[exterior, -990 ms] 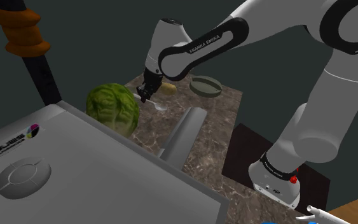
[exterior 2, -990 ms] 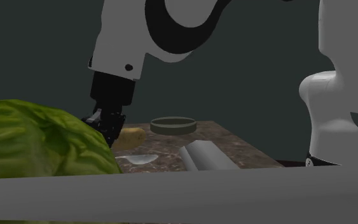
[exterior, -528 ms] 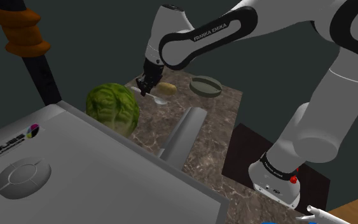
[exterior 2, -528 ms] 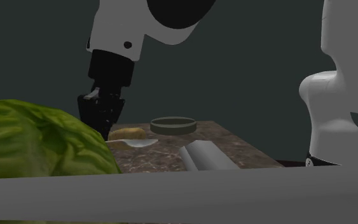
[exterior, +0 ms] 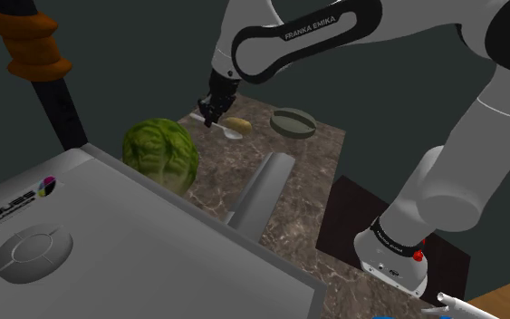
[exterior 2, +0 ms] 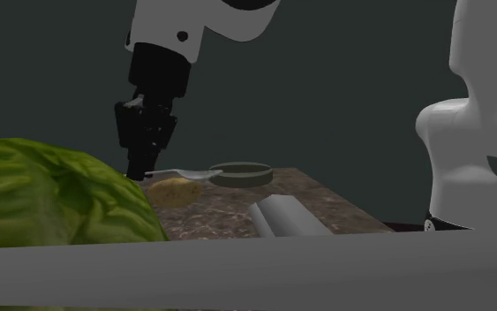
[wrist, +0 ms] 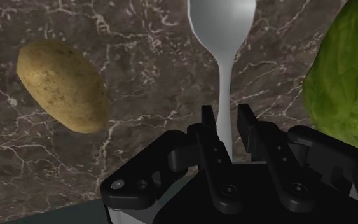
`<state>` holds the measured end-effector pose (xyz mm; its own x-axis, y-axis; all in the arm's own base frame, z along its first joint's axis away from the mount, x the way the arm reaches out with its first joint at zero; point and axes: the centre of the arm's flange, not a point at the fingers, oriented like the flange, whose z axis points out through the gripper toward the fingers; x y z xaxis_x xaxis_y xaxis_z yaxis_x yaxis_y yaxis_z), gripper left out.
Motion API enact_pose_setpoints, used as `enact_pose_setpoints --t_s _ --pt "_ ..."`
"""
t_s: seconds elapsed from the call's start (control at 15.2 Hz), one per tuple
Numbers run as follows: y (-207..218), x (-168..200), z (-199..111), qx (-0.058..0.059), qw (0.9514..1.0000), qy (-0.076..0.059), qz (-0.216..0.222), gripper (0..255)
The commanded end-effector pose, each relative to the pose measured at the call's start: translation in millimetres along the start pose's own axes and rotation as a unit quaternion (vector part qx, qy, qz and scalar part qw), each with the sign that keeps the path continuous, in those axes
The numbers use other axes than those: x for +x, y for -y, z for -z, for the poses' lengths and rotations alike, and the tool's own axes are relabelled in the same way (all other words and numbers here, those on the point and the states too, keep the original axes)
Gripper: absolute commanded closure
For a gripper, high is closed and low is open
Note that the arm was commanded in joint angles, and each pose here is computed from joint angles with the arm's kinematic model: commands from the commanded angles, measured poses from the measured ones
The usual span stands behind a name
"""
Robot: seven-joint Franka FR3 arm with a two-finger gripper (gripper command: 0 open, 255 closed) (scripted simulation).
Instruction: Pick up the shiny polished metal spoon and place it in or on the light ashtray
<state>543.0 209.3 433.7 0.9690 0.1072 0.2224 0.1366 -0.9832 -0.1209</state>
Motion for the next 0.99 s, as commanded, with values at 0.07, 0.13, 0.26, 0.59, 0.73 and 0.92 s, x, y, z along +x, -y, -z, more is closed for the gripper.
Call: enact_pose_setpoints --t_s 0.07,0.13,0.26,0.59,0.73,0.92 --pt "-36 -9 9 0.0 1.0 0.0 0.0 255" --pt "-49 -12 12 0.0 1.0 0.0 0.0 255" --pt "-74 -18 18 0.0 1.0 0.0 0.0 255" --pt "-137 -34 31 0.0 1.0 0.0 0.0 255" --pt "-162 -40 37 0.0 1.0 0.0 0.0 255" --pt "-199 -49 45 0.0 1.0 0.0 0.0 255"
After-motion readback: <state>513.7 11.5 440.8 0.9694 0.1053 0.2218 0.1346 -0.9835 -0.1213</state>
